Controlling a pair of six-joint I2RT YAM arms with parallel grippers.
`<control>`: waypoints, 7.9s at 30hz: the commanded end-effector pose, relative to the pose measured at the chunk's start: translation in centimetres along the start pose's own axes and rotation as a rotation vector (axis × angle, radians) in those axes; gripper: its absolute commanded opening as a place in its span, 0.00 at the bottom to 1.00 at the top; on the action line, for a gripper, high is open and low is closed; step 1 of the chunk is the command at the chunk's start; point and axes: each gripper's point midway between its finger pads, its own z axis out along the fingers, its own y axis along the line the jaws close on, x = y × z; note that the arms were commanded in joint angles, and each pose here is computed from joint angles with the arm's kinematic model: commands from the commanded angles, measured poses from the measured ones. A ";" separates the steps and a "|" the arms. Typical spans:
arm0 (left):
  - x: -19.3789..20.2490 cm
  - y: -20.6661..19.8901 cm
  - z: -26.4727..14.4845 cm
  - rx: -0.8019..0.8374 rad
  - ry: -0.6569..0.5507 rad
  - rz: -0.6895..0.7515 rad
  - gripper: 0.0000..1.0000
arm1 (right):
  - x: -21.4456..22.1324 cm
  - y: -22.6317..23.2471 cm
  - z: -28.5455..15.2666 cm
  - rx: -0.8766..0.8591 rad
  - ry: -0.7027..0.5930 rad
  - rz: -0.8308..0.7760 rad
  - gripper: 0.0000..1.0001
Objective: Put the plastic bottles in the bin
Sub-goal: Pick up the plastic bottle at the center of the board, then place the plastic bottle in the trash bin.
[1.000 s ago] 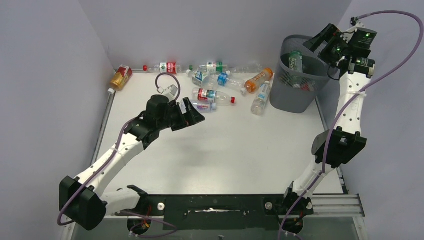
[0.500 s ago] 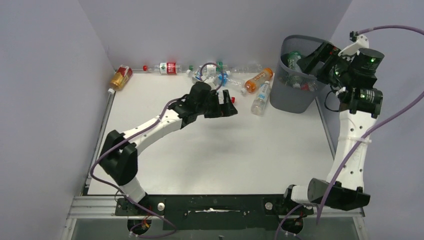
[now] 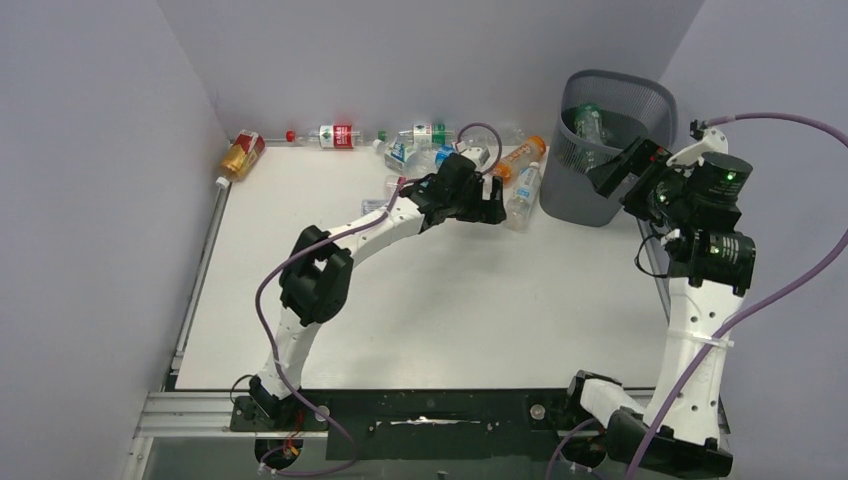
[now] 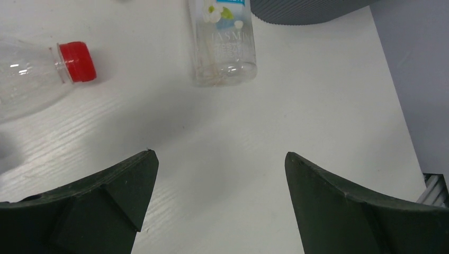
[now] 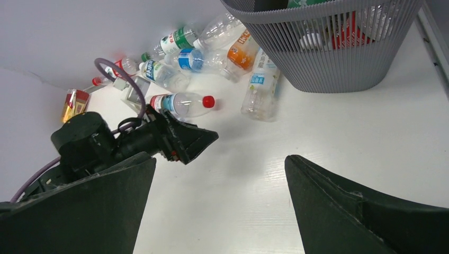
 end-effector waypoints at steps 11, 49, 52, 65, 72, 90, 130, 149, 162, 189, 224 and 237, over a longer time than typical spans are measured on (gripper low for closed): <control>-2.4 -2.8 5.1 -0.026 -0.134 0.273 0.92 | 2.4 -0.2 -2.6 0.029 -0.021 0.020 0.99; -3.0 -3.3 13.4 0.053 -0.318 0.266 0.95 | 5.4 -1.9 -1.7 0.091 0.068 -0.016 0.99; -3.1 -3.2 13.5 0.047 -0.325 0.256 0.89 | 5.5 -1.9 -1.9 0.093 0.068 -0.023 0.99; -2.2 -2.2 11.8 -0.001 -0.260 0.246 0.46 | 5.7 -1.8 -2.4 0.091 0.063 -0.024 0.99; -0.5 -1.1 6.8 -0.051 -0.212 0.220 0.40 | 5.8 -1.6 -2.5 0.080 0.068 -0.026 0.99; 3.8 -3.9 -11.4 0.047 -0.191 0.157 0.37 | 8.6 -0.1 0.8 -0.073 0.157 0.041 0.99; 3.4 -12.6 -23.4 0.261 -0.384 0.153 0.38 | 15.1 8.3 5.4 -0.445 0.391 0.262 0.98; 3.0 -11.8 -23.9 0.200 -0.424 0.163 0.38 | 17.6 7.9 6.0 -0.376 0.473 0.236 0.98; 3.4 -11.8 -24.0 0.218 -0.418 0.159 0.38 | 17.6 8.1 6.7 -0.376 0.472 0.280 0.98; 4.5 -10.1 -21.1 0.118 -0.334 0.132 0.84 | 11.6 10.2 6.8 -0.411 0.346 0.174 0.59; -0.8 0.2 -26.1 -0.043 -0.395 0.001 0.87 | -21.8 -6.2 10.8 -0.048 -0.363 0.202 0.67; 0.0 1.7 -24.5 -0.070 -0.339 -0.031 0.87 | -20.6 -5.5 11.9 -0.073 -0.286 0.132 0.98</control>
